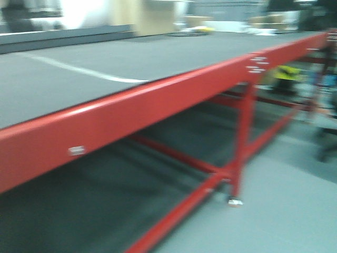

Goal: Grab block from conveyor and place in blue bin
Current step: 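Drive base away from conveyor toward shelves of blue bins, holding bricks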

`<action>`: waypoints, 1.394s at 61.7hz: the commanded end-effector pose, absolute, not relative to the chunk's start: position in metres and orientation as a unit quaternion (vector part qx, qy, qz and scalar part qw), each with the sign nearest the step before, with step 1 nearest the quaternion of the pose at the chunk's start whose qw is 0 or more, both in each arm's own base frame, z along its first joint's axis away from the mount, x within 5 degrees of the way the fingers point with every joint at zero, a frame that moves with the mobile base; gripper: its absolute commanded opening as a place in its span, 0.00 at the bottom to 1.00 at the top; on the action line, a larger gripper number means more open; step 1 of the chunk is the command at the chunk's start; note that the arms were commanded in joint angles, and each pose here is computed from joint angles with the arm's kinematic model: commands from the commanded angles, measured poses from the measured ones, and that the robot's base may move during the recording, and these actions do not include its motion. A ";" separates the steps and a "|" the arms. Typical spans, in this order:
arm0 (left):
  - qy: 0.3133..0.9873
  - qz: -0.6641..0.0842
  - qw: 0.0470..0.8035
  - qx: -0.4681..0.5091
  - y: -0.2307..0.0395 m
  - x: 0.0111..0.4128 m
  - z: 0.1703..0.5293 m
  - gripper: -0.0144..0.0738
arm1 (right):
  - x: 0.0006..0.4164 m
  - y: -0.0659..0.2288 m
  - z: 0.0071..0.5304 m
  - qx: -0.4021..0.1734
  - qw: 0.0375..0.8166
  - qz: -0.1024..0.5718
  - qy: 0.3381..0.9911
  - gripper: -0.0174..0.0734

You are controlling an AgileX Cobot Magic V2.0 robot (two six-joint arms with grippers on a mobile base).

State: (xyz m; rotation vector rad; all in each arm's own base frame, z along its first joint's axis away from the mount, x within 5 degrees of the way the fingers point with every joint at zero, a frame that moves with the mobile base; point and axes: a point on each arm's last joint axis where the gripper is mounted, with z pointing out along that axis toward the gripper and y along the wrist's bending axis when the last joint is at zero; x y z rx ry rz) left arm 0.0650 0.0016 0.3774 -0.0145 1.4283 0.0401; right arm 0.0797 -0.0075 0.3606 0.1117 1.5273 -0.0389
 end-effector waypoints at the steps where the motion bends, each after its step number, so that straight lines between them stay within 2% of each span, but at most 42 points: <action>1: 0.645 0.018 0.764 -0.005 0.001 0.064 0.380 0.04 | 0.079 -0.008 0.363 0.049 0.730 -0.020 0.682 0.01; 86: 0.645 0.018 0.764 -0.005 0.001 0.064 0.380 0.04 | 0.078 -0.007 0.363 0.049 0.731 -0.020 0.680 0.01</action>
